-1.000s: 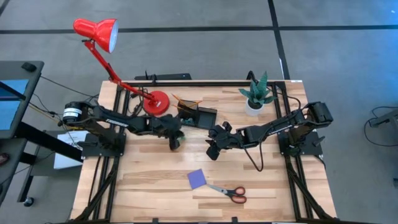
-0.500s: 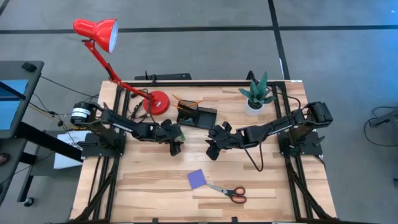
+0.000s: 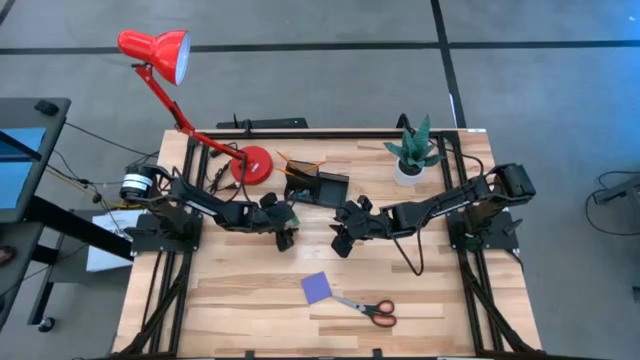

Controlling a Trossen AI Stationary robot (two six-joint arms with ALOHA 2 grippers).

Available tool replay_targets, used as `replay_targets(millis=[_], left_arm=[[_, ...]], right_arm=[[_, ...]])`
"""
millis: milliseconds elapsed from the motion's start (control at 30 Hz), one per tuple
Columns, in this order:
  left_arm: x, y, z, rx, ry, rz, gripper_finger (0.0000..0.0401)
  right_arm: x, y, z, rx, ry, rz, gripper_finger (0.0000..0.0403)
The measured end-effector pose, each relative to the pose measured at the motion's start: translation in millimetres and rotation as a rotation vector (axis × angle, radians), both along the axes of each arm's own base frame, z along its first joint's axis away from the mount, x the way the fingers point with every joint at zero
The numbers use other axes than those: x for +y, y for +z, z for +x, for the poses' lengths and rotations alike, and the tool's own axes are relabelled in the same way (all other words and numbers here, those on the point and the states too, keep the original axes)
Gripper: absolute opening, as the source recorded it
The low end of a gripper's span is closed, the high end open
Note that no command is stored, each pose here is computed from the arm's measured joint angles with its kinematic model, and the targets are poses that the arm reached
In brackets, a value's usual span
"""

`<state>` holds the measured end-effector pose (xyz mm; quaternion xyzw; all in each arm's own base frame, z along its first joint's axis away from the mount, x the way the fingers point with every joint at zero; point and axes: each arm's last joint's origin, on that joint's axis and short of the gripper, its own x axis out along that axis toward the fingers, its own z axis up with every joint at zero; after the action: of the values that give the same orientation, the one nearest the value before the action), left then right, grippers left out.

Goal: Pick and place office supplies into organizer
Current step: Put the green eraser into the black desk organizer

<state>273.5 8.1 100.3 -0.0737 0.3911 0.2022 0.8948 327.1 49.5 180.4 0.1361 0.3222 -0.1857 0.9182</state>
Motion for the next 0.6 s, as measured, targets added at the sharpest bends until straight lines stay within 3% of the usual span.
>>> replay_targets(millis=[600], left_arm=[[-3.9, 4.5, -0.3, -0.022, 0.004, -0.035, 0.0261]], right_arm=[[-0.3, 0.0, 0.0, 0.000, -0.001, -0.001, 0.0113]])
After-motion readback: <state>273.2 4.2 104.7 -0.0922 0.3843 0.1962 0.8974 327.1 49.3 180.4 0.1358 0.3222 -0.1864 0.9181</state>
